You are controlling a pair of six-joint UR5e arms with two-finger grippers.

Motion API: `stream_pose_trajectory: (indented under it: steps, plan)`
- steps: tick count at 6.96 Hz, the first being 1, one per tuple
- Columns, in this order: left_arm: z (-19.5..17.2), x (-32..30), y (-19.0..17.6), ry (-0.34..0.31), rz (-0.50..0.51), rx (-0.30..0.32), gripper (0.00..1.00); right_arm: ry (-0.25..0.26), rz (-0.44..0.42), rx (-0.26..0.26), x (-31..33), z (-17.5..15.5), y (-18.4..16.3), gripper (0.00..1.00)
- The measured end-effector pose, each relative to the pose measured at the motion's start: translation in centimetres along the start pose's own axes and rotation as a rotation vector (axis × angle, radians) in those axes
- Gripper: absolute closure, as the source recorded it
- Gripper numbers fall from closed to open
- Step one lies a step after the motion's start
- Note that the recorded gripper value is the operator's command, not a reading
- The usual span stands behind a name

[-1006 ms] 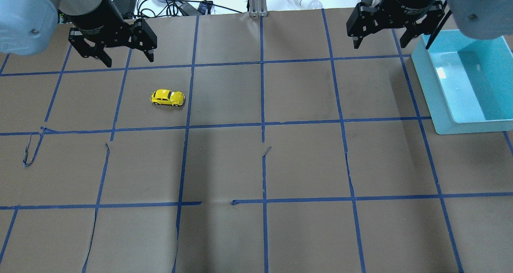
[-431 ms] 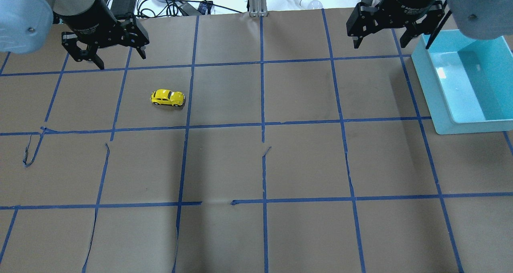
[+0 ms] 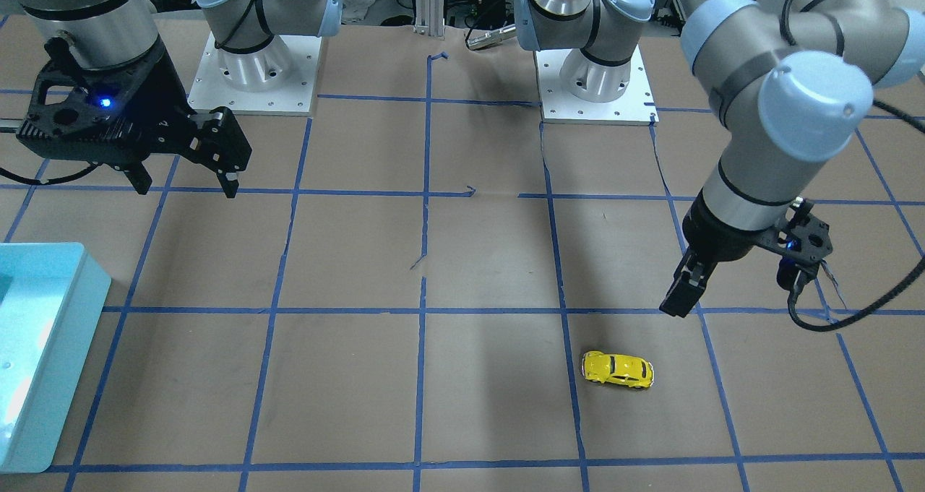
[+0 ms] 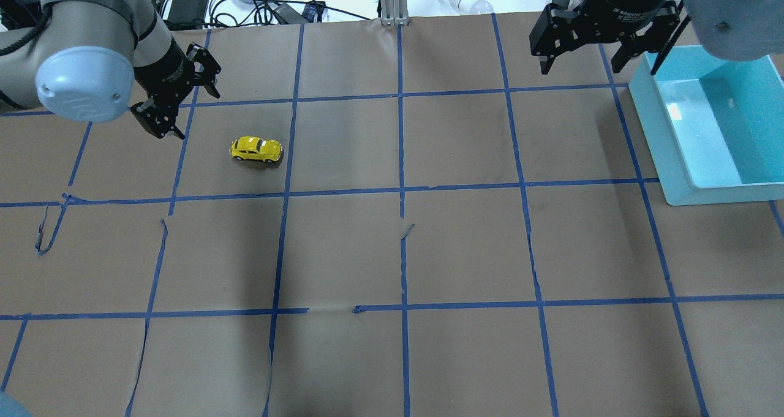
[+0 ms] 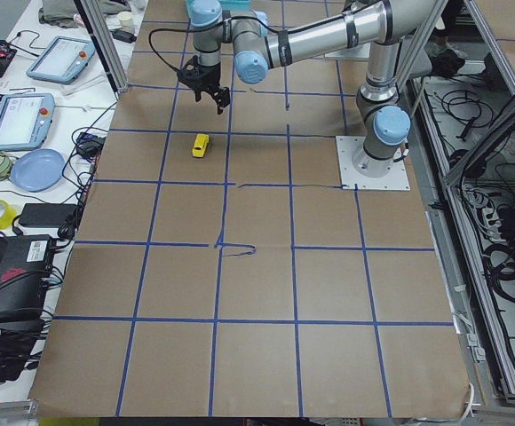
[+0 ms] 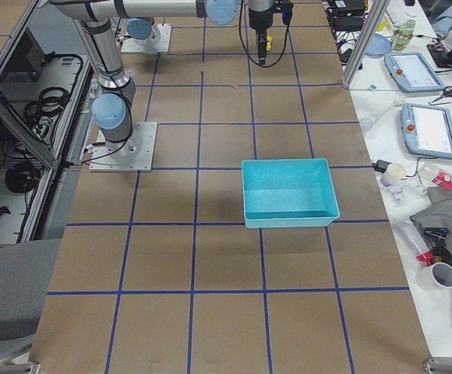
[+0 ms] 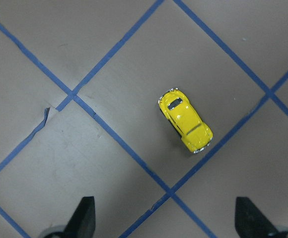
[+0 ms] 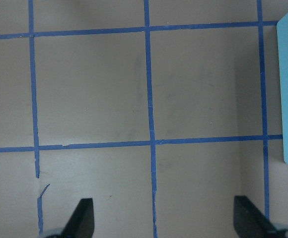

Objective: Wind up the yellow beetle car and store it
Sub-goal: 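Lower the left gripper over the yellow beetle car, then close the left gripper on the car's rear end while the right arm shifts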

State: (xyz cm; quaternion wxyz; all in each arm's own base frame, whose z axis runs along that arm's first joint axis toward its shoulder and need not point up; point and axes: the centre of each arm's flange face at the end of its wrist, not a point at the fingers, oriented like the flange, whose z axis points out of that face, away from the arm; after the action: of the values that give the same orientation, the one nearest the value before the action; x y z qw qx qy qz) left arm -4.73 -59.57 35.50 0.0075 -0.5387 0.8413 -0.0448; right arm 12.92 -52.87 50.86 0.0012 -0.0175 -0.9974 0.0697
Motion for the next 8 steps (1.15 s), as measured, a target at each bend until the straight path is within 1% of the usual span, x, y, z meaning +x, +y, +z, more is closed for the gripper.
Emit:
stream_pose_trajectory:
  steps: [1,2,3,4,5,7,8]
  plan:
    - [2.7,0.5,-0.4,-0.001,-0.155,-0.034,0.0,0.0,0.0,0.0,0.0,0.0,0.0,0.0]
    - [5.1,1.4,-0.3,0.02,-0.254,-0.092,0.0,-0.001,0.0,0.0,0.0,0.0,0.0,0.0]
    - [7.6,2.5,-0.3,0.035,-0.3,-0.145,0.0,0.0,0.0,0.0,0.0,0.0,0.0,0.0]
    - [10.1,3.2,-0.3,0.03,-0.317,-0.173,0.0,0.0,0.001,-0.001,0.1,-0.1,0.1,0.0]
    - [12.2,3.5,-0.4,0.021,-0.318,-0.184,0.0,0.0,0.002,-0.002,0.1,-0.2,0.1,0.0]
    - [14.8,3.8,-0.5,-0.002,-0.306,-0.19,0.0,-0.002,0.01,-0.003,0.7,0.1,-0.2,0.0]
    - [16.0,4.1,-0.6,-0.009,-0.307,-0.19,0.0,-0.005,0.028,-0.002,1.7,0.3,-0.6,0.0]
